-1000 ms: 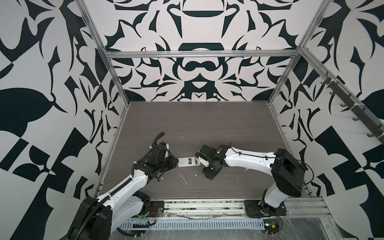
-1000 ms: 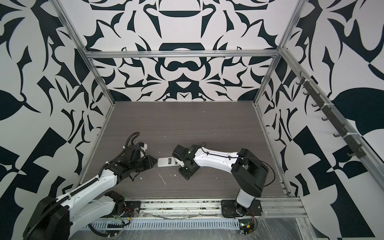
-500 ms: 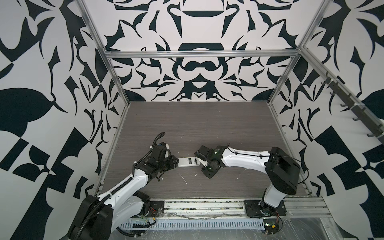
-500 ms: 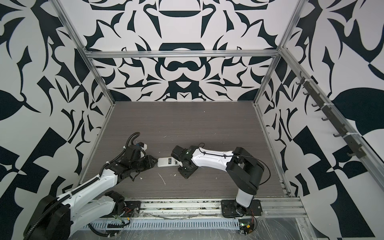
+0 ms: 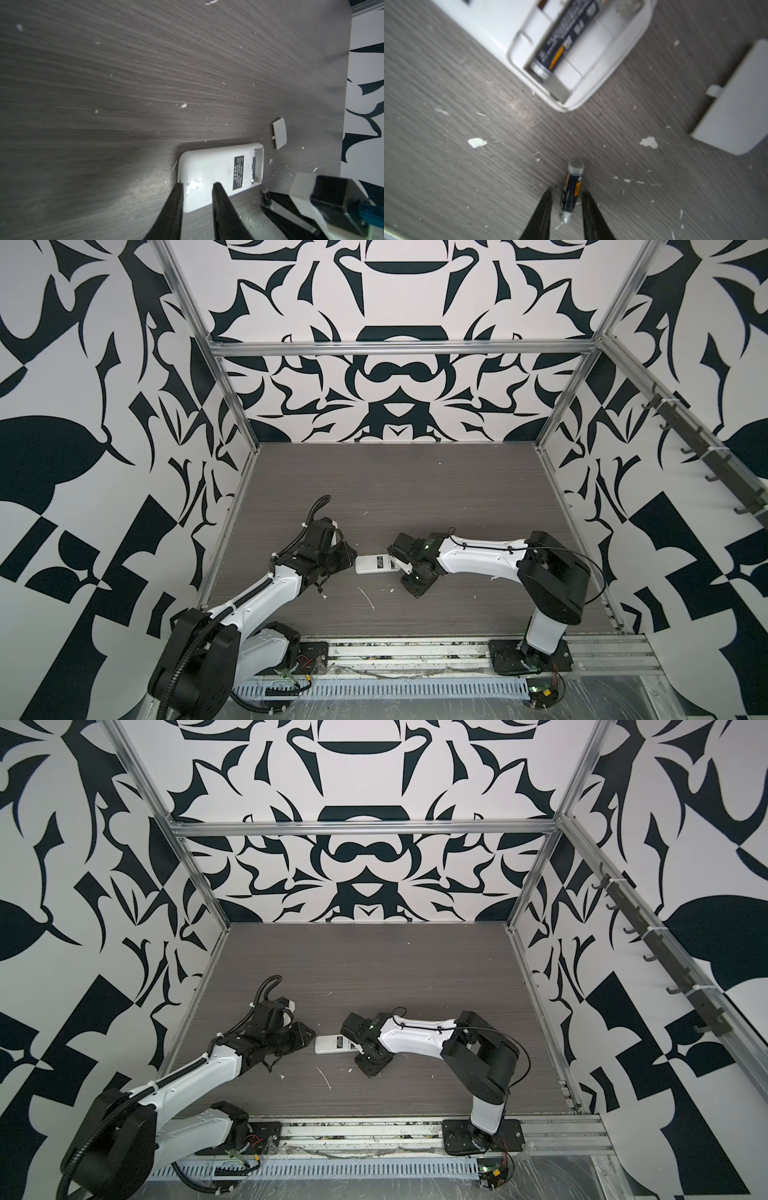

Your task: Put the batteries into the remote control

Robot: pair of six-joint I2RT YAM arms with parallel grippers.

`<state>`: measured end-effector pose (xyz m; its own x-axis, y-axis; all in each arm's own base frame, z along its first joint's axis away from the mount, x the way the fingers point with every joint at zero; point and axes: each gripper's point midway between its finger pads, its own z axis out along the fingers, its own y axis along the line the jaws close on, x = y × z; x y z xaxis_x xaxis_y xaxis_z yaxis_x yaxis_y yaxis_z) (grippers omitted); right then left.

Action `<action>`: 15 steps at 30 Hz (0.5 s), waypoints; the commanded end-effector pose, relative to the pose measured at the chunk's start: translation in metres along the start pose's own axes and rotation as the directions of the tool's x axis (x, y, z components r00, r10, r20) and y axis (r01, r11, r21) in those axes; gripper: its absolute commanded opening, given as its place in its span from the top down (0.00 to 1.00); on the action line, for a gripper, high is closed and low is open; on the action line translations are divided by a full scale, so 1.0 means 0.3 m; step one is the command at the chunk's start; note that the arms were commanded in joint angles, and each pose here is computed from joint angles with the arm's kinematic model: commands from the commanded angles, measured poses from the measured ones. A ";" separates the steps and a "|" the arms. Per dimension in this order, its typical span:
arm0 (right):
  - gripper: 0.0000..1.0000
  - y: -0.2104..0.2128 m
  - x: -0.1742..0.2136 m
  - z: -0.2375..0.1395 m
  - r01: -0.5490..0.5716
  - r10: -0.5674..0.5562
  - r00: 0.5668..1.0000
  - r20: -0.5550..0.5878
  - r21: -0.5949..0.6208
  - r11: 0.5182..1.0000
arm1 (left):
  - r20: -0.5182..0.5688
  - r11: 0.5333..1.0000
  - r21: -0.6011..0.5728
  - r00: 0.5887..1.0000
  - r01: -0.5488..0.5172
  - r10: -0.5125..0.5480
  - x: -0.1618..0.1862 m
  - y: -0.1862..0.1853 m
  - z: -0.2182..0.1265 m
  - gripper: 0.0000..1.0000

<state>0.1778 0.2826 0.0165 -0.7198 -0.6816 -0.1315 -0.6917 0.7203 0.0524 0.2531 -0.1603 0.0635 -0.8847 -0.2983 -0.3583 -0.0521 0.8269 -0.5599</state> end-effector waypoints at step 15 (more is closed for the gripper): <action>0.98 -0.008 -0.001 -0.041 0.002 -0.002 0.999 0.040 0.011 1.000 | -0.014 1.000 0.015 1.000 -0.020 0.021 -0.077 -0.035 0.051 0.73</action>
<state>0.1764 0.2793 0.0175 -0.7202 -0.6795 -0.1400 -0.6906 0.7215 0.0508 0.2817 -0.1712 0.0589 -0.8981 -0.2824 -0.3372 -0.0472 0.8242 -0.5644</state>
